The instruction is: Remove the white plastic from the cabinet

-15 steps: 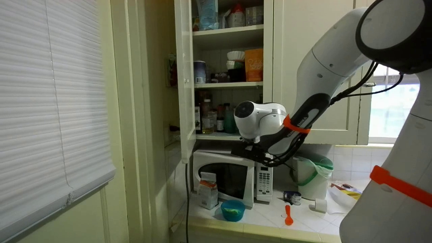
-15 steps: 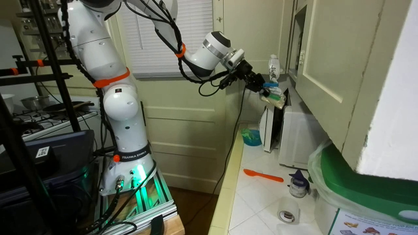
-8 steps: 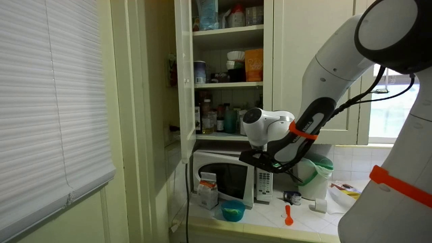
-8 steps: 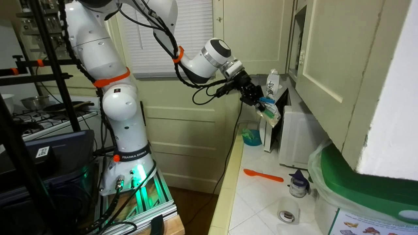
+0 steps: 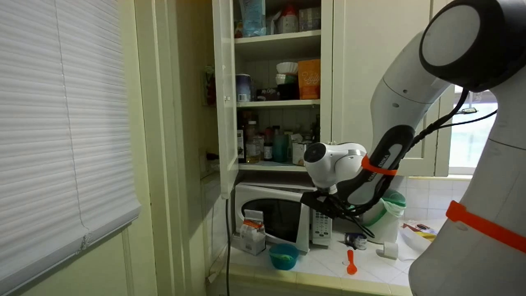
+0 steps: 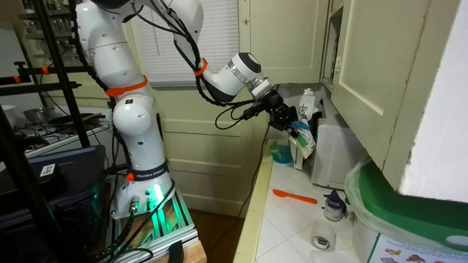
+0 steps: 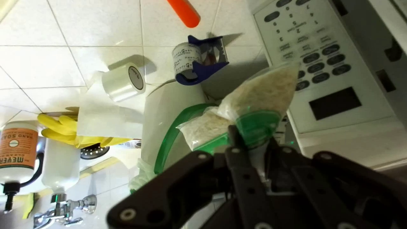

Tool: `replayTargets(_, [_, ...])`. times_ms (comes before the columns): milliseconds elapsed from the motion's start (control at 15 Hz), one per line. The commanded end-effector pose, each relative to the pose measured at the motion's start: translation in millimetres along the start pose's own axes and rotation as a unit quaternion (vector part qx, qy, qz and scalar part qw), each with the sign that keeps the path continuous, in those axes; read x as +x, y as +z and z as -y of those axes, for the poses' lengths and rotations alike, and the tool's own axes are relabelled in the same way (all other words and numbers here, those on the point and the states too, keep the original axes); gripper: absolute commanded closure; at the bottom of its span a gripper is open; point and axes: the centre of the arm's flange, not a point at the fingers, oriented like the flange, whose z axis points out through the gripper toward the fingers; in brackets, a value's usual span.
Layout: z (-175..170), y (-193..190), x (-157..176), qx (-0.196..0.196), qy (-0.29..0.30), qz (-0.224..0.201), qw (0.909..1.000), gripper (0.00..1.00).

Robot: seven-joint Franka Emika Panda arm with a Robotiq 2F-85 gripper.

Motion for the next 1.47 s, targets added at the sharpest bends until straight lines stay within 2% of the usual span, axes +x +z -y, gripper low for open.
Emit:
replayTargets(0, [-13,28,-15,-0.006,0.062,0.008,0.9980,0.96])
replayTargets(267, [-31,57,-23,-0.043,0.138,0.019,0.9893,0.96])
replayTargets(533, [-46,84,-29,-0.064,0.166,-0.009,0.9839,0.96])
replayTargets(1133, [-72,139,-53,-0.094,0.156,-0.030,0.9828,0.96])
replayTargets(1400, [-70,154,-52,-0.098,0.148,-0.031,0.9837,0.96])
